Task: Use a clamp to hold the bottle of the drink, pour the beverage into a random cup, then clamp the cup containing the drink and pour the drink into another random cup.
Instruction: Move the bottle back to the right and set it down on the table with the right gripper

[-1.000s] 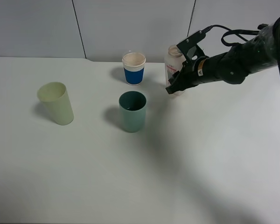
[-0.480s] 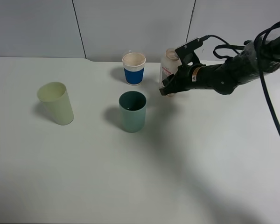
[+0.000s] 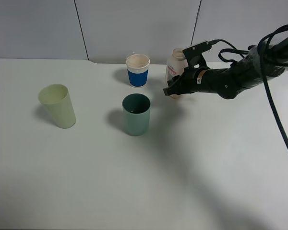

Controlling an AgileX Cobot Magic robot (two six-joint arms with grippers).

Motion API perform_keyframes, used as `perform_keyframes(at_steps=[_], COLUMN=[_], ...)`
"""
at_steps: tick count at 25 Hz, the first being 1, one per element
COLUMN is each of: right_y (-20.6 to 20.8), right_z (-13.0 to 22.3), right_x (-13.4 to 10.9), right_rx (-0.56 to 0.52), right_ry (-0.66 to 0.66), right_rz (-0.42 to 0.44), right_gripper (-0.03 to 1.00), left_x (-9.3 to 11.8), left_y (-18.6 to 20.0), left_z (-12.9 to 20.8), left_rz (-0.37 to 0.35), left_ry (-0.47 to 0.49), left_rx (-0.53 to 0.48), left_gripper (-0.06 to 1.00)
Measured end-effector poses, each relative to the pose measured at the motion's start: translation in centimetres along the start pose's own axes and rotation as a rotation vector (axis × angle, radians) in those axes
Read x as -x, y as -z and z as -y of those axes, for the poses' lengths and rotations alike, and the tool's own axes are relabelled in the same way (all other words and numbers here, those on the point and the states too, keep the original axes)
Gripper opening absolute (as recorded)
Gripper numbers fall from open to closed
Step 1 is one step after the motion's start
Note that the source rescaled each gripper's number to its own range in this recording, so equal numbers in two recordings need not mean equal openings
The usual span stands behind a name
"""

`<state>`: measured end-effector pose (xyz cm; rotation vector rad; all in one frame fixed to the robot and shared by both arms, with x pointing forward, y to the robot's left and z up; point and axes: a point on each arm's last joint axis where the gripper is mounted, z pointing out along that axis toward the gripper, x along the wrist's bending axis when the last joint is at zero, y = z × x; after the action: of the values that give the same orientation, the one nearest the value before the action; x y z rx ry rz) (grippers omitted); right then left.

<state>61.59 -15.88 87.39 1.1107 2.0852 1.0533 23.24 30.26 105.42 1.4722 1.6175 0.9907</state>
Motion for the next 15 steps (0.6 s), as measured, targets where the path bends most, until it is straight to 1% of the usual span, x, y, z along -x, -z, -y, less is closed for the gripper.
perform_keyframes(at_steps=[15], right_y=[-0.06], right_z=[0.09], right_x=[0.21], right_rx=[-0.001], right_ry=[-0.051], right_rz=[0.024], right_gripper=[0.00], left_x=[0.00], left_y=[0.00], left_z=[0.00], left_rz=[0.000], left_ry=[0.000], left_rx=[0.000], left_gripper=[0.76])
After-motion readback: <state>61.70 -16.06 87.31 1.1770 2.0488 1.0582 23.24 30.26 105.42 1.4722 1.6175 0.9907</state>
